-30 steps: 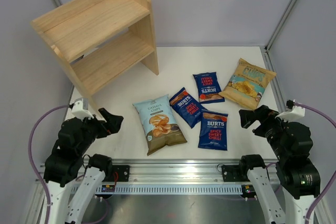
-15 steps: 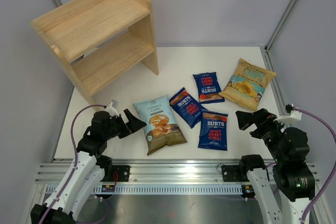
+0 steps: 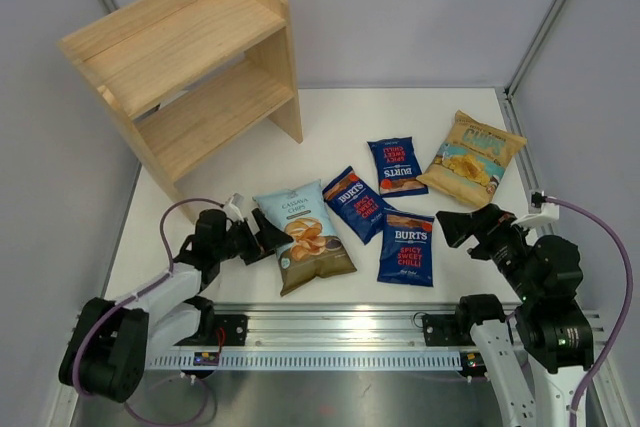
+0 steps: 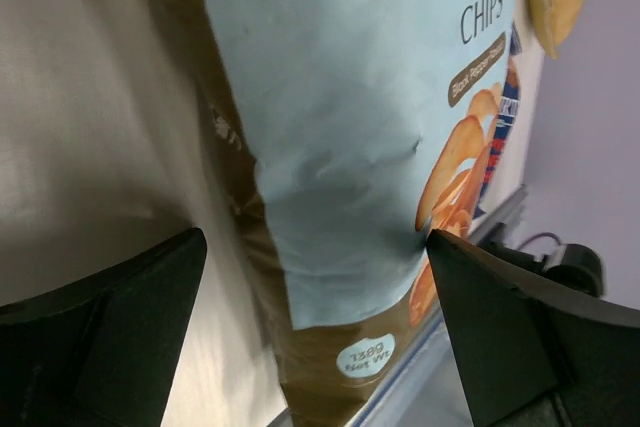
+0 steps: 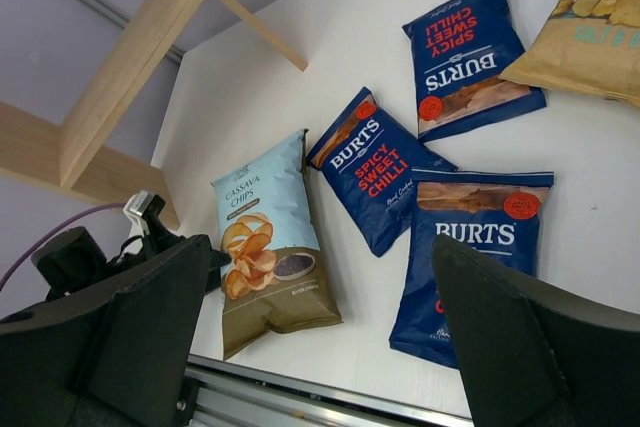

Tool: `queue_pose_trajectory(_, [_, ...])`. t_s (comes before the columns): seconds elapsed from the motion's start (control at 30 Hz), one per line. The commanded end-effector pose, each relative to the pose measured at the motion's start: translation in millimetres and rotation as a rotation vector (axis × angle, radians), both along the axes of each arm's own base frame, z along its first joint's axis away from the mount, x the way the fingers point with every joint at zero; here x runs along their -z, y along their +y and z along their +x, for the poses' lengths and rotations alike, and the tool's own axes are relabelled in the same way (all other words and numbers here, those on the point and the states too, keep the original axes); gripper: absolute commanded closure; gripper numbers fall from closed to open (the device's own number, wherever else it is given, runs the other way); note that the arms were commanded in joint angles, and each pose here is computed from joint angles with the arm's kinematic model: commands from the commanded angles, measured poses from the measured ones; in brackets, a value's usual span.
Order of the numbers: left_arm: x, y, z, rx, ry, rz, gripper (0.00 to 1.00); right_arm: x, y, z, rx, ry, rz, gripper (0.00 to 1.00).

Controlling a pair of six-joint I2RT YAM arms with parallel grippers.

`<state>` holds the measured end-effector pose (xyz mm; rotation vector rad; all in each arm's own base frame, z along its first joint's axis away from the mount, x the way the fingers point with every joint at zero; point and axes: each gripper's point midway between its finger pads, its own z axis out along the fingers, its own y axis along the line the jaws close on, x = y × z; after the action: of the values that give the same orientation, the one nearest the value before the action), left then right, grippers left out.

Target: Place and organize the chips bags onto the shelf

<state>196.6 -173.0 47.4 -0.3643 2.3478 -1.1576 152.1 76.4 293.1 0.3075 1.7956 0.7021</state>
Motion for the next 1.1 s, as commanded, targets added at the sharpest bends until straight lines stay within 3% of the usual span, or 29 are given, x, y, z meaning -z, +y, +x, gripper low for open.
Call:
queue_pose_trajectory(0.0, [-5.8, -14.3, 8.4, 0.046, -0.063, -0.059, 0.01, -7.5, 13.1, 5.9, -0.069, -0.028, 0.032, 0.01])
queue_pose_trajectory(0.07, [3.1, -17.1, 7.2, 0.040, -0.044, -0.077, 0.05, -2.5, 16.4, 7.9, -0.087, -0.017, 0.036, 0.01])
queue_pose_trajectory(0.17, [11.0, -21.3, 6.4, 0.041, -0.040, -0.086, 0.23, 4.0, 19.9, 10.2, -0.105, -0.001, 0.043, 0.01])
queue_pose_trajectory(0.2, [10.8, -23.5, 5.8, 0.047, -0.045, -0.094, 0.33, 5.3, 20.8, 10.7, -0.109, 0.002, 0.045, 0.00])
queue_pose_trajectory(0.27, [7.0, -30.7, 3.3, 0.072, -0.063, -0.129, 0.41, 8.3, 23.4, 12.1, -0.121, 0.009, 0.056, 0.00])
queue_pose_trajectory(0.33, [-2.6, -36.4, 4.6, 0.077, -0.090, -0.169, 0.58, 11.1, 25.3, 13.1, -0.131, 0.017, 0.062, 0.00])
queue_pose_trajectory(0.43, [-10.9, -37.4, 2.4, 0.056, -0.114, -0.202, 0.69, 16.9, 30.5, 14.6, -0.159, 0.032, 0.076, 0.01])
queue_pose_trajectory(0.67, [-59.5, -33.3, 10.1, -0.049, -0.251, -0.272, 0.81, 47.1, 64.6, 16.0, -0.338, 0.129, 0.237, 0.01])
queue_pose_trajectory(0.9, [-144.8, -15.7, 20.1, -0.182, -0.426, -0.298, 0.77, 76.3, 90.3, 18.5, -0.462, 0.235, 0.483, 0.01])
queue_pose_trajectory(1.07, [-218.8, -18.9, 22.6, -0.173, -0.526, -0.373, 0.77, 46.3, 110.7, 18.8, -0.579, 0.115, 0.530, 0.01])
